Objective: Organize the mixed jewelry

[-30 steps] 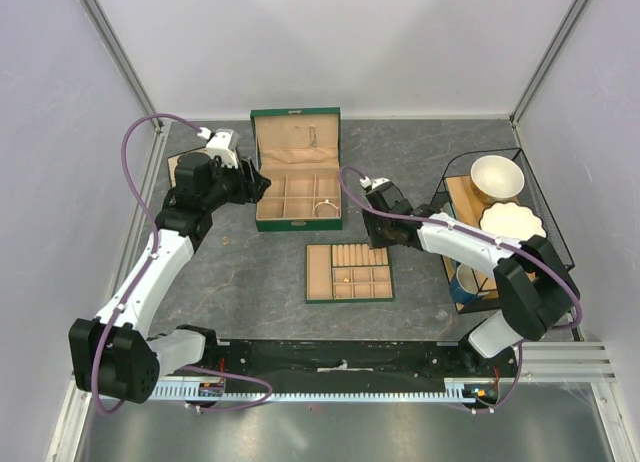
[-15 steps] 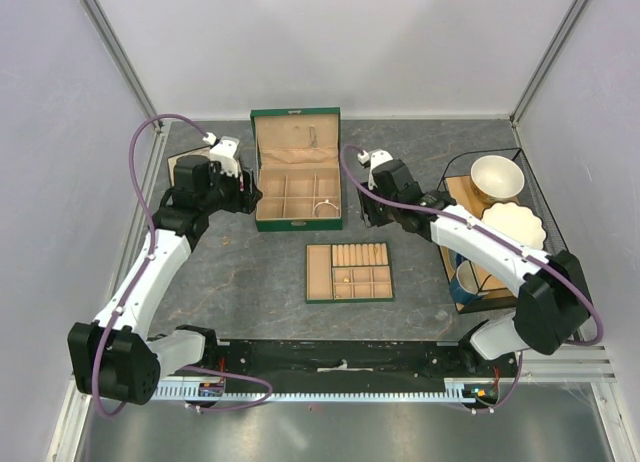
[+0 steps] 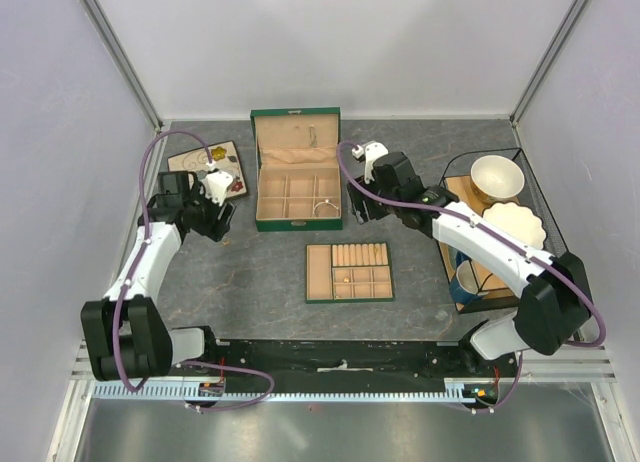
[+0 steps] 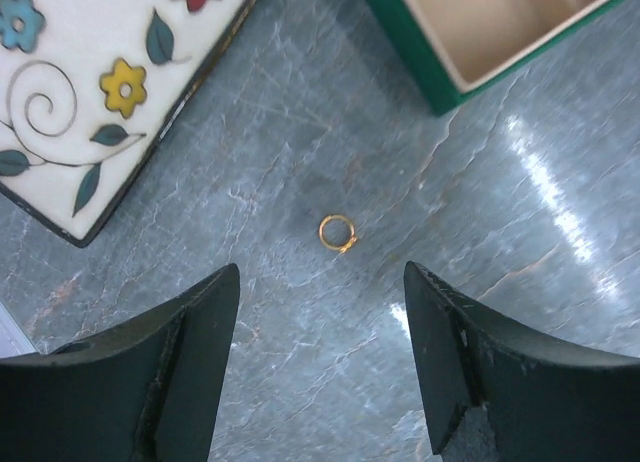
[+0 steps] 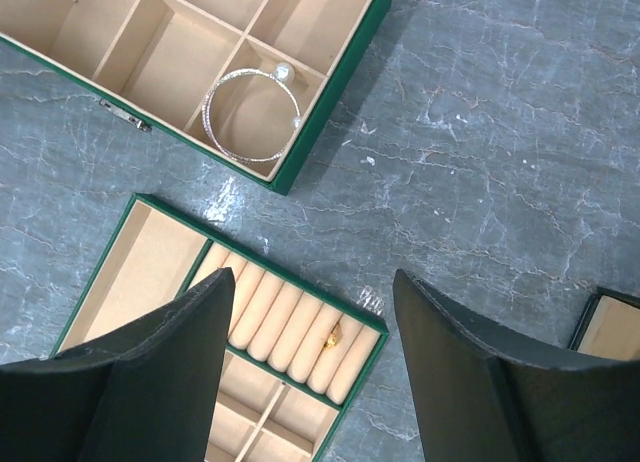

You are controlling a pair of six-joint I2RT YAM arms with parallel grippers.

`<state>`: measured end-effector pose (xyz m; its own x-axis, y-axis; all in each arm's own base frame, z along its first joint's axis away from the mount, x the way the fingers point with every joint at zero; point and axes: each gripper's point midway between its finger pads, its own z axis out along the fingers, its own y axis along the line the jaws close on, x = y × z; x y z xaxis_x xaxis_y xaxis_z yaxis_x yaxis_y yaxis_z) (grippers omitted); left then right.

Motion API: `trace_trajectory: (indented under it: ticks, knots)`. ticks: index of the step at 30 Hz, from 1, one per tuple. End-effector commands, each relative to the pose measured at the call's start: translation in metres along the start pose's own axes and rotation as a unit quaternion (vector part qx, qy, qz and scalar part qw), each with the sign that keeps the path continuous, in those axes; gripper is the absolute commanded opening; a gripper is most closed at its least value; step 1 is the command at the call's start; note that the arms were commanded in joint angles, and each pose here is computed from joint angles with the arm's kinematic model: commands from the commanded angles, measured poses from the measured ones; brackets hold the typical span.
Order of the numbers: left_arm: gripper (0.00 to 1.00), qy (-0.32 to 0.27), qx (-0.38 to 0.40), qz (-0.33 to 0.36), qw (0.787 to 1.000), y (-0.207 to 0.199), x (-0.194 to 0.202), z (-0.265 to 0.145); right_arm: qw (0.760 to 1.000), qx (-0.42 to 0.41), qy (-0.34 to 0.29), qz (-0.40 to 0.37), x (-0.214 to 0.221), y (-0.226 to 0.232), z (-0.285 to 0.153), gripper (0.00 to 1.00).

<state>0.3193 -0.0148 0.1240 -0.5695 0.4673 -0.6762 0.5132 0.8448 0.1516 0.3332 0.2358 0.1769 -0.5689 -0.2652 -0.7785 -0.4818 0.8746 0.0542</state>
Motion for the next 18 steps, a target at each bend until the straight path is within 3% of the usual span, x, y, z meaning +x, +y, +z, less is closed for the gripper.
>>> trace_trajectory:
  ticks: [1,10,18]
  knots:
    - [0.72,0.02,0.044,0.08,0.996,0.002,0.019,0.013,1.0,-0.011,-0.022,-0.015,-0.019,0.003,0.002,0.72]
    - [0.63,0.06,0.056,0.056,0.995,0.001,0.05,0.041,1.0,-0.014,0.0,-0.015,-0.007,0.003,0.013,0.72]
    - [0.54,0.051,0.079,0.111,0.989,-0.002,0.055,0.052,1.0,-0.02,0.013,-0.014,0.0,0.003,0.02,0.72]
